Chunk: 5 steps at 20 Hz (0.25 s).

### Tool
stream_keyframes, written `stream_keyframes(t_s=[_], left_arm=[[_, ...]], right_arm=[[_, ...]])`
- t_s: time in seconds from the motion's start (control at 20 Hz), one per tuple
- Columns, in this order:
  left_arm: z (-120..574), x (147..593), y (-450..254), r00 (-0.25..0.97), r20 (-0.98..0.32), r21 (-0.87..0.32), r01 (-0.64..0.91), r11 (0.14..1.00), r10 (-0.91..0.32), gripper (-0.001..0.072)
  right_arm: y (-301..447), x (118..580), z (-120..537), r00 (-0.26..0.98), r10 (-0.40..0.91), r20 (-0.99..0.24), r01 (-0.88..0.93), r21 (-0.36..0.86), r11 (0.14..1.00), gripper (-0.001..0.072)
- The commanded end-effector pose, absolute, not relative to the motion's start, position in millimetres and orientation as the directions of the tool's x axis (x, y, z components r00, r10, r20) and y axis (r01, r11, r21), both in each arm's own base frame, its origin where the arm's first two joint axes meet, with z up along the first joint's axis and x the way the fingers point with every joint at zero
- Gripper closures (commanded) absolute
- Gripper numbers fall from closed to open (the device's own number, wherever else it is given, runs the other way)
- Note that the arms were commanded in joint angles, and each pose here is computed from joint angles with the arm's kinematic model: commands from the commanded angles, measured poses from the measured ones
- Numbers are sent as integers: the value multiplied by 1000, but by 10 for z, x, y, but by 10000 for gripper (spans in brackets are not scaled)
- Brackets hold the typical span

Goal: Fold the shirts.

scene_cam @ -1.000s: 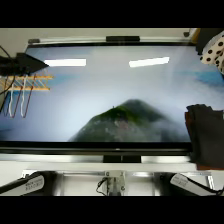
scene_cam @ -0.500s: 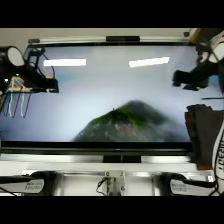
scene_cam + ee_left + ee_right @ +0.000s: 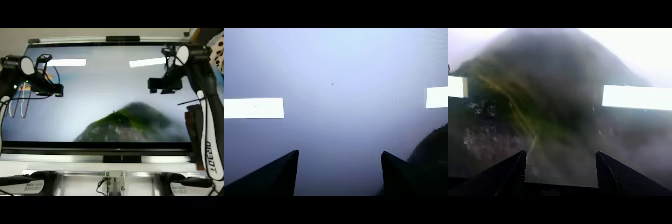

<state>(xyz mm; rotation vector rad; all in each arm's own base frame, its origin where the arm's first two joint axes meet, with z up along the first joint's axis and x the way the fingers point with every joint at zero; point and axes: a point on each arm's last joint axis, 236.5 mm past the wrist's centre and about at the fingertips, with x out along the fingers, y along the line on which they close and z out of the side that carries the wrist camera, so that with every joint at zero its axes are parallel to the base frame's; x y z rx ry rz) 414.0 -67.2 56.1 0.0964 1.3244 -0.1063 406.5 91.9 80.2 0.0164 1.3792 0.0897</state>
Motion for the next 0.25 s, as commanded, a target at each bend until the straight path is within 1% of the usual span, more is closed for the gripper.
stream_keyframes(t_s=[0.0, 0.2], left_arm=[[573, 4181, -689, 263, -964, 8, 137, 991, -28, 87], [618, 4167, -735, 270, -962, -13, 136, 991, -50, 87]], right_arm=[[1030, 4033, 799, 180, 86, -980, -75, 73, 994, 158], [1029, 4033, 799, 180, 85, -980, -75, 73, 994, 158]])
